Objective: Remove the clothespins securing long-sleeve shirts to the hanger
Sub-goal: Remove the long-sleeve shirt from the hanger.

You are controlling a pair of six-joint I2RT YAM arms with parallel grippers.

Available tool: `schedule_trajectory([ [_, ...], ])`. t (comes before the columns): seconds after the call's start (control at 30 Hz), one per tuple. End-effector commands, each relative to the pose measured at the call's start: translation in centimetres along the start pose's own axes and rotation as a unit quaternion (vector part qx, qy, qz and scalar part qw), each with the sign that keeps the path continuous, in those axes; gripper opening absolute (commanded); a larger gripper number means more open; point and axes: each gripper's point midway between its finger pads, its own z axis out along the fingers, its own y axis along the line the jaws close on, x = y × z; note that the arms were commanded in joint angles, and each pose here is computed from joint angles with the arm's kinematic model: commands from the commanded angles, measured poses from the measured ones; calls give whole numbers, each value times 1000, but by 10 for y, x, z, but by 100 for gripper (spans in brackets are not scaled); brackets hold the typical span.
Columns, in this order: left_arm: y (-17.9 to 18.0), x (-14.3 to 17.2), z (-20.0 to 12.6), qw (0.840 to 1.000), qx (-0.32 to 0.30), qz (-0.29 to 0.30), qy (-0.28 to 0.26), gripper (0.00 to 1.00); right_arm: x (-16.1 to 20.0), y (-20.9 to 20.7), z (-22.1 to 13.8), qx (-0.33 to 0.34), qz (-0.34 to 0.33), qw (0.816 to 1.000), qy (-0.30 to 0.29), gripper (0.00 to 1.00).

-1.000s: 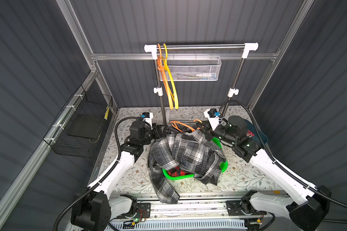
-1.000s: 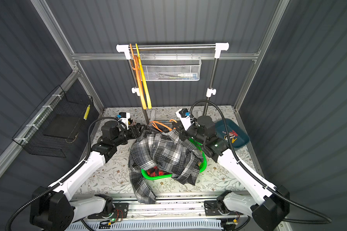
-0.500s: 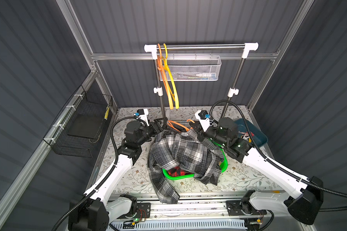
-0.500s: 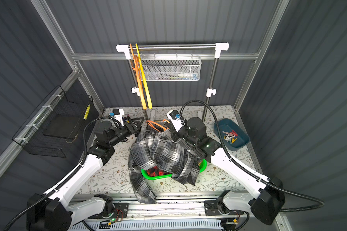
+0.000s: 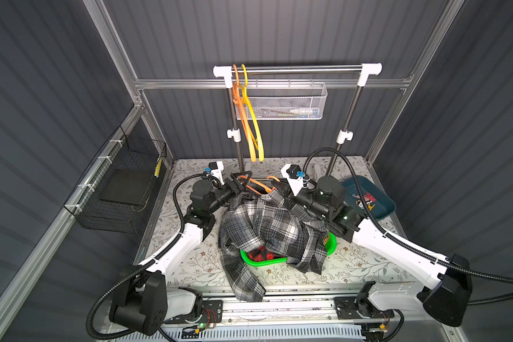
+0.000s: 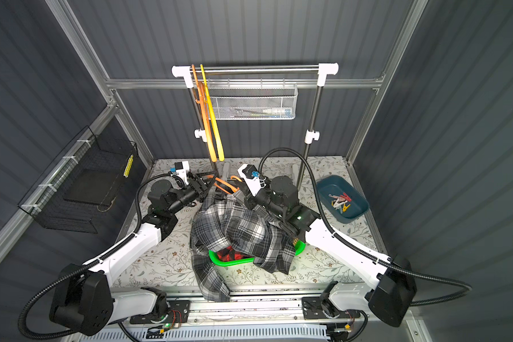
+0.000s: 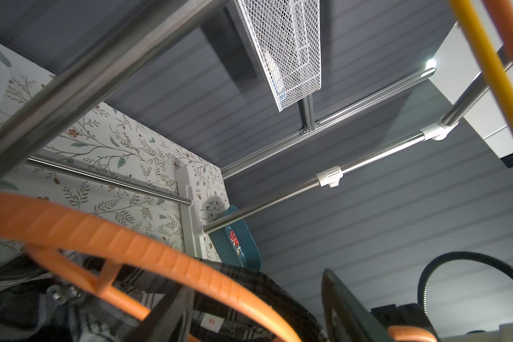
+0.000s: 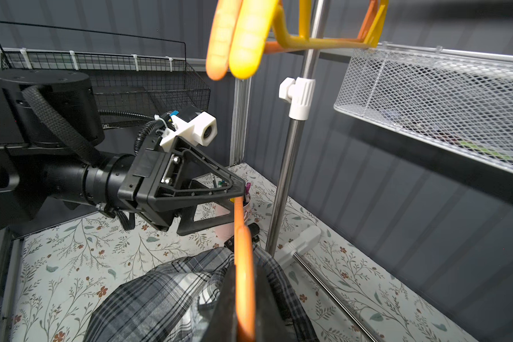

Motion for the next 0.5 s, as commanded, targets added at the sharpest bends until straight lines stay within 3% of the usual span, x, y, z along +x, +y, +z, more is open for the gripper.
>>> schedule_trajectory([
  [0.0,-15,1,5,999,35,-2,4,67,-23,10,2,-14,-11,999,-42,0],
  [0.27,-9,13,19,999,38,-8,19,61,-26,28,5,-52,-14,997,-51,0],
  [0.37,-11,9,22,999,49,-15,10,46,-21,32,7,-61,-10,997,-42,0],
  [0.47,-18,5,26,998,64,-21,6,24,-17,32,7,-63,-6,997,-35,11],
])
